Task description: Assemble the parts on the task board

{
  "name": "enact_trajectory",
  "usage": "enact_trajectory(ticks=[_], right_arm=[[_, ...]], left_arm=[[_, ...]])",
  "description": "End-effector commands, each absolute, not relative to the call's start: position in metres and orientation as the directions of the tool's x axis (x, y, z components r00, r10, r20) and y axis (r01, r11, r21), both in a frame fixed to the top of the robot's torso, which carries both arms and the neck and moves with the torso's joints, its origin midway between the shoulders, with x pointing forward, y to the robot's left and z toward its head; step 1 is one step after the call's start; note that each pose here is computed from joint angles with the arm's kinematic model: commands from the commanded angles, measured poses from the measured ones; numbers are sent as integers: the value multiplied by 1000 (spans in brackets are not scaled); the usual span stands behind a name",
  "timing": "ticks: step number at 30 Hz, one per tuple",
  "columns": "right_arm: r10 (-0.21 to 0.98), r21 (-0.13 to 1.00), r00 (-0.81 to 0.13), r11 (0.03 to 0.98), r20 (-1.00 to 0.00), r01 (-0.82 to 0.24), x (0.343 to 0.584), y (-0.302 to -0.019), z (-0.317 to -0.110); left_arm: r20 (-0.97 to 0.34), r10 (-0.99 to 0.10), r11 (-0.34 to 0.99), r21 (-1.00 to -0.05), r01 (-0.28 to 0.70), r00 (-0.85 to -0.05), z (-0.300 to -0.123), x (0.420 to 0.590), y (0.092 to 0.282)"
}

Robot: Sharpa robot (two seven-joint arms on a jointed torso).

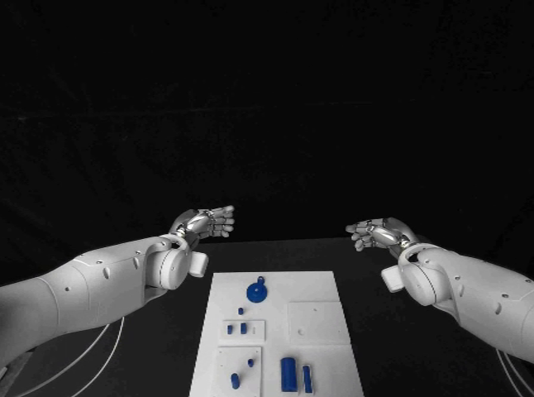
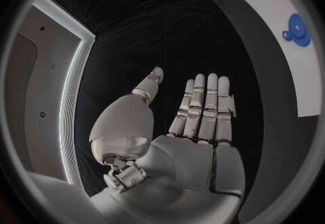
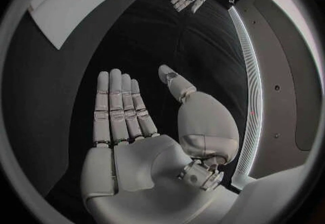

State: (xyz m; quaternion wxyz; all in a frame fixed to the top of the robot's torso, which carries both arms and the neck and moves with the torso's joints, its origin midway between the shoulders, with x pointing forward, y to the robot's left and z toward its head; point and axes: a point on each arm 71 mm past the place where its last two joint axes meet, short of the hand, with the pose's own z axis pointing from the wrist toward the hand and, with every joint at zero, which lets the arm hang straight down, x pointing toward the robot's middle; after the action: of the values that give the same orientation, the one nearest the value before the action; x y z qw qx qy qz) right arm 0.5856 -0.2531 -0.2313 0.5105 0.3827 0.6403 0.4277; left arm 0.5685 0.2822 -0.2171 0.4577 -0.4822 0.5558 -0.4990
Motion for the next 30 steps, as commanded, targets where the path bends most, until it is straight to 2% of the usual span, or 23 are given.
enact_trajectory(ticks=[1, 4, 5, 10, 15, 19, 22, 30], right_arm=[[951, 971, -215, 236, -223, 39, 587, -250, -231], [951, 973, -221, 230, -216, 38, 588, -250, -231], [943, 955, -184, 292, -278, 57, 588, -253, -232], [948, 960, -178, 277, -265, 49, 585, -250, -232], [960, 971, -162, 238, -230, 30, 575, -242, -233], [973, 982, -140, 189, -185, 11, 561, -233, -233], [983, 990, -117, 140, -139, -3, 544, -223, -232], [997, 999, -59, 41, -42, -11, 498, -204, -229]], left_arm=[[27, -994, -23, -999, -41, -103, -214, 572, 281], [27, -994, -24, -999, -36, -106, -214, 574, 279], [-12, -995, 19, -998, -66, -101, -217, 573, 280], [-10, -995, 16, -998, -65, -97, -220, 569, 275], [-6, -996, 11, -998, -62, -87, -225, 556, 262], [-1, -997, 5, -999, -54, -73, -230, 539, 246], [3, -998, 0, -999, -43, -59, -233, 519, 229], [8, -1000, -8, -1000, -14, -28, -228, 477, 201]])
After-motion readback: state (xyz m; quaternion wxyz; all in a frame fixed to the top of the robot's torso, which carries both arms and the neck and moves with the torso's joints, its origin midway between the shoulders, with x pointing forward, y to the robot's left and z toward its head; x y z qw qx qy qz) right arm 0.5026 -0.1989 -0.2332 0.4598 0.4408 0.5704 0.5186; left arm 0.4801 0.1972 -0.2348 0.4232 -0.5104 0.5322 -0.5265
